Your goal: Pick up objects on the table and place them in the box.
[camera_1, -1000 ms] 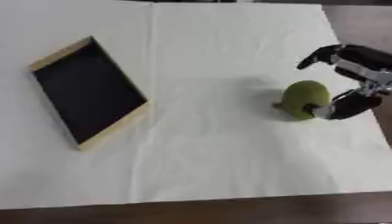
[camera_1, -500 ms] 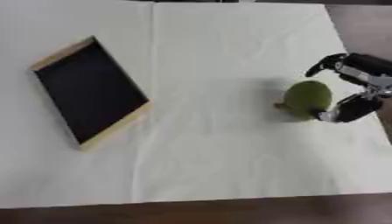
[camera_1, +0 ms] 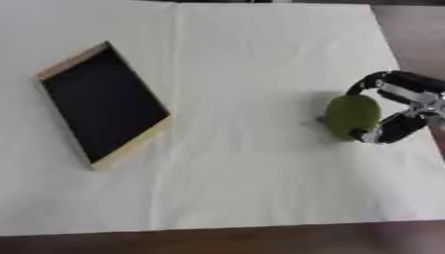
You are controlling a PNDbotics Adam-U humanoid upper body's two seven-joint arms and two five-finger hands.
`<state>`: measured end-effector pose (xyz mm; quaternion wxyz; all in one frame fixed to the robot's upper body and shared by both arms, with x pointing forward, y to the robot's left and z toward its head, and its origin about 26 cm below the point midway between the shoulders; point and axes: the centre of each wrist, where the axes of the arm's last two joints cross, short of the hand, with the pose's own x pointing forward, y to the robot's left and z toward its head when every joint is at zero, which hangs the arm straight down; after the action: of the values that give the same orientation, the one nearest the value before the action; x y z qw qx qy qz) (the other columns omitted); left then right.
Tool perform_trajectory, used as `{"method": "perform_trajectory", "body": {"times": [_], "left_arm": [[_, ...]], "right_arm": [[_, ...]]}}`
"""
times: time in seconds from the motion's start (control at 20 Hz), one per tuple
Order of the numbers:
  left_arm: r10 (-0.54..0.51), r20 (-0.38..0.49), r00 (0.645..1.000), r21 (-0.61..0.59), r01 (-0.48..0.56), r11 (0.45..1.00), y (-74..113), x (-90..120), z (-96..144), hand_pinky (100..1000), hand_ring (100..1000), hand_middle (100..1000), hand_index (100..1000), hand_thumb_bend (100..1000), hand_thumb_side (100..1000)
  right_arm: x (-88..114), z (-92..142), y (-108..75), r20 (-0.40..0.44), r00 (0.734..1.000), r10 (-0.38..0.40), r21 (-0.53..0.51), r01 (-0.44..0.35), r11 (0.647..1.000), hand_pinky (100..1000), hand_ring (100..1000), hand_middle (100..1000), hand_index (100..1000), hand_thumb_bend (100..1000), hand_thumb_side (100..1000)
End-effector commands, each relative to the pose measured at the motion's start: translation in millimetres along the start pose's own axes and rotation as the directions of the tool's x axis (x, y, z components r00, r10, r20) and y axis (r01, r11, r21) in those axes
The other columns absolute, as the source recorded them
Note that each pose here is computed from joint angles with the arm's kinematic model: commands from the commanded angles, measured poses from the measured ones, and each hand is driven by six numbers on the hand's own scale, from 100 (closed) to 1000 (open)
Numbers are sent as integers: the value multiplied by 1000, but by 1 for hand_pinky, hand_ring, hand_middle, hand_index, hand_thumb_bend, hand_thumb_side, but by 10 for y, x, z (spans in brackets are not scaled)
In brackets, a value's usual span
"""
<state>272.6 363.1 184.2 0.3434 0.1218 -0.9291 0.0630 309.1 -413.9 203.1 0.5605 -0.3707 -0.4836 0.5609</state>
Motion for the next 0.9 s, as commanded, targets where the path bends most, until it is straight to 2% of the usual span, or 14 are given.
{"method": "perform_trajectory", "body": {"times": [0.05,0.2,0.3,0.35,0.4,0.6,0.7,0.9], "left_arm": [[1,34,999,-16,0,1000,-7,77,-59,690,669,702,748,100,605],[1,34,999,-15,0,1000,-6,76,-57,690,669,702,748,100,604],[1,34,999,-14,0,1000,-6,76,-58,690,670,702,748,100,604],[0,34,999,-14,0,1000,-5,76,-58,690,670,702,748,100,604],[0,34,999,-14,1,1000,-4,77,-58,691,670,702,748,100,604],[-3,35,999,-10,3,1000,1,79,-61,691,670,702,747,100,604],[-4,36,999,-9,5,1000,3,80,-63,691,670,702,747,100,604],[-7,36,999,-7,7,1000,9,83,-65,691,670,703,747,100,604]], "right_arm": [[-68,-9,-40,-35,999,35,-12,-35,999,865,908,772,825,407,148],[-90,-27,-17,-40,999,27,-20,-28,999,856,891,738,802,413,162],[-80,-24,-24,-30,999,19,-45,-21,999,822,817,575,701,429,185],[-67,-17,-29,-20,1000,14,-65,-15,998,819,811,567,693,430,186],[-48,-6,-37,-7,1000,12,-86,-13,996,803,772,511,644,427,178],[92,72,-104,77,996,32,-186,-17,982,788,710,470,606,333,156],[203,129,-173,122,990,71,-247,-39,968,782,693,454,587,310,151],[481,279,-364,192,965,181,-372,-99,923,794,689,458,594,322,135]]}}
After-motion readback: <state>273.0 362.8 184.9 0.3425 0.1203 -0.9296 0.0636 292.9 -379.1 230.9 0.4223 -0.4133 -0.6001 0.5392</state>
